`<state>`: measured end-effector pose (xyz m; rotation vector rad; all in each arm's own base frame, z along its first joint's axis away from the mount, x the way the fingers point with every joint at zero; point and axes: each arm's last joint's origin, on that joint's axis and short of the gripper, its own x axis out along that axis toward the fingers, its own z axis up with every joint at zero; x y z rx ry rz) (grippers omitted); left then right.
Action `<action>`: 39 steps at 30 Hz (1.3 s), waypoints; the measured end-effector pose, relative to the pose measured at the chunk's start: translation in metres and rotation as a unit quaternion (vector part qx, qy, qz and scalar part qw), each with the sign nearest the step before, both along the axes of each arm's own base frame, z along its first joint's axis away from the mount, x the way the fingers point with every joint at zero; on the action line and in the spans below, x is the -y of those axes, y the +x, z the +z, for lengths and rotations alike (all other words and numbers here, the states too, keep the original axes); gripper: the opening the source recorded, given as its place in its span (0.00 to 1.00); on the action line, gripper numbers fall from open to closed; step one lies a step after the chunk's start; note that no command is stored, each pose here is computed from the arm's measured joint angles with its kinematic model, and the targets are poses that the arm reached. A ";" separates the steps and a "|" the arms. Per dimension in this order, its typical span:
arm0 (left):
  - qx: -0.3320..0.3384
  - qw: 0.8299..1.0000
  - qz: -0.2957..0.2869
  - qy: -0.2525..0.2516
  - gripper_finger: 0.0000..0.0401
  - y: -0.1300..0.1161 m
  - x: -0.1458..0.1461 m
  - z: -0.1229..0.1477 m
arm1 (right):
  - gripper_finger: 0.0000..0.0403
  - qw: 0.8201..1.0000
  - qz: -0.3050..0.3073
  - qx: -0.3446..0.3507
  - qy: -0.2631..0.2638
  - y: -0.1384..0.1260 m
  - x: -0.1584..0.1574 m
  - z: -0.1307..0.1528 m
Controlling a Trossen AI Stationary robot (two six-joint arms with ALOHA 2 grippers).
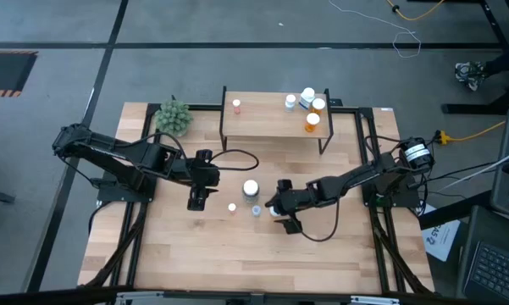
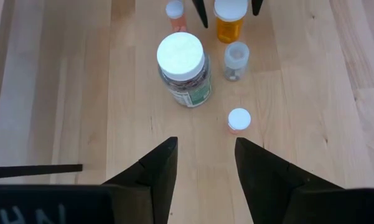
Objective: Pick and place medicine bottles onto shelf by color
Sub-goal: Put the orange pill bottle on the shelf
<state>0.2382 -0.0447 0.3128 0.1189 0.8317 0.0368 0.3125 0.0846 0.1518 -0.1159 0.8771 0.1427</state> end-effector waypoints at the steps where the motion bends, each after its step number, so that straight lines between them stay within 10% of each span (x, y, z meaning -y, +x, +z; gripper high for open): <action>1: 0.000 1.000 0.000 0.000 0.39 0.000 0.000 0.000 | 0.87 1.000 0.001 -0.002 -0.001 -0.001 -0.001 0.000; 11: 0.000 1.000 0.000 0.000 0.39 0.000 0.000 0.000 | 0.50 0.999 -0.035 -0.002 0.036 -0.002 -0.003 0.002; 25: 0.000 1.000 0.000 0.000 0.39 0.000 0.000 0.000 | 0.50 0.999 -0.025 0.017 -0.023 -0.009 0.005 0.081; 39: 0.000 1.000 0.000 0.000 0.39 0.000 0.000 0.000 | 0.50 0.959 -0.240 0.066 -0.132 0.004 0.108 0.166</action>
